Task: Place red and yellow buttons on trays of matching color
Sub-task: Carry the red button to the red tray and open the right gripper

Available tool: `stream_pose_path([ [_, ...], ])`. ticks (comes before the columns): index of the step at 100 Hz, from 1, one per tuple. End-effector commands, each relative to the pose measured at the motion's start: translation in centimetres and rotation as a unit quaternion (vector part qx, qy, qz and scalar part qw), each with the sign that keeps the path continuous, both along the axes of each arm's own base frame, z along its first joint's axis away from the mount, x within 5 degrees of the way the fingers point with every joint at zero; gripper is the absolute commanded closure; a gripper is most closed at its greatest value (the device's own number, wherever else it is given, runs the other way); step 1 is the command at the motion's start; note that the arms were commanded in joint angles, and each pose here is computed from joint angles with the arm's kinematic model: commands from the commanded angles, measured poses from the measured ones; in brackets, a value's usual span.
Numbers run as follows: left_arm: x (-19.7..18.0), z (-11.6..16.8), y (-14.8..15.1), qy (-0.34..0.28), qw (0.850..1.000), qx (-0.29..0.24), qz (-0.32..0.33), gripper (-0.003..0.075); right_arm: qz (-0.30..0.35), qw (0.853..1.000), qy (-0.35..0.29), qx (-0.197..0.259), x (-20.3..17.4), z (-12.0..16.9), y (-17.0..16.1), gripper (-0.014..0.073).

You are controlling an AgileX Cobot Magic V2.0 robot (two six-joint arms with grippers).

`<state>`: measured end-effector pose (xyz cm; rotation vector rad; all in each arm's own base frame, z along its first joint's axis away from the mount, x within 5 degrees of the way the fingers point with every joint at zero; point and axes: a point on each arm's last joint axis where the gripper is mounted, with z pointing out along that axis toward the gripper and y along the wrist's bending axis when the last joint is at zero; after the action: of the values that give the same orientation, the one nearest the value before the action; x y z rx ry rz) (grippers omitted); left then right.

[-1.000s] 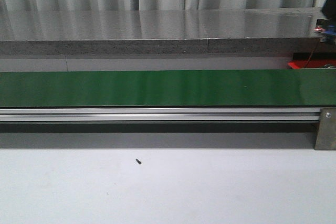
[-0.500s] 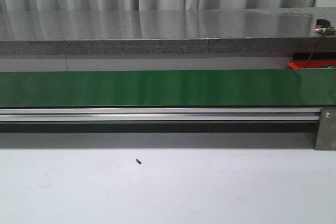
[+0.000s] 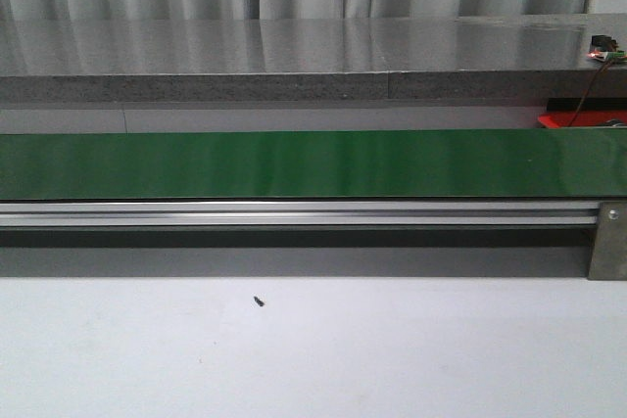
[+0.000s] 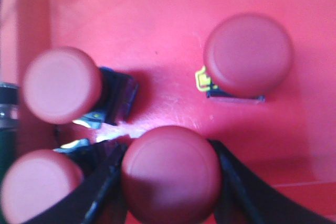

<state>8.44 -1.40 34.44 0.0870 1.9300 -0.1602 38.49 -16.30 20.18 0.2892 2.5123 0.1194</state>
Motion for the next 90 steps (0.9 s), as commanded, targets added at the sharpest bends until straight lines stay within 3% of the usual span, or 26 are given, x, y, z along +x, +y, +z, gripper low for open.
stream_pose_path([
  [1, 0.2, 1.4, 0.0, -0.045, 0.999, -0.011, 0.006, 0.0740, -0.019, 0.999, -0.046, -0.013, 0.2, 2.2, -0.4, 0.0505],
  [20, 0.2, 1.4, 0.0, -0.045, 0.999, -0.011, 0.006, 0.0740, -0.025, 0.998, -0.052, -0.019, 0.4, 2.1, -0.6, 0.0468],
  [38, 0.2, 1.4, 0.0, -0.045, 0.999, -0.011, 0.006, 0.0740, -0.024, 0.998, -0.051, -0.018, 0.4, 2.1, -0.5, 0.0203],
  [47, 0.2, 1.4, 0.0, -0.045, 0.999, -0.011, 0.006, 0.0740, -0.023, 0.998, -0.052, -0.018, 0.3, 2.4, -0.5, 0.0127],
  [70, 0.2, 1.4, 0.0, -0.045, 0.999, -0.011, 0.006, 0.0740, -0.018, 0.997, -0.067, -0.023, -0.3, 4.3, -0.1, 0.0127],
  [90, 0.2, 1.4, 0.0, -0.045, 0.999, -0.011, 0.006, 0.0740, -0.008, 0.995, -0.098, -0.034, -1.6, 8.0, 0.8, 0.0134],
])
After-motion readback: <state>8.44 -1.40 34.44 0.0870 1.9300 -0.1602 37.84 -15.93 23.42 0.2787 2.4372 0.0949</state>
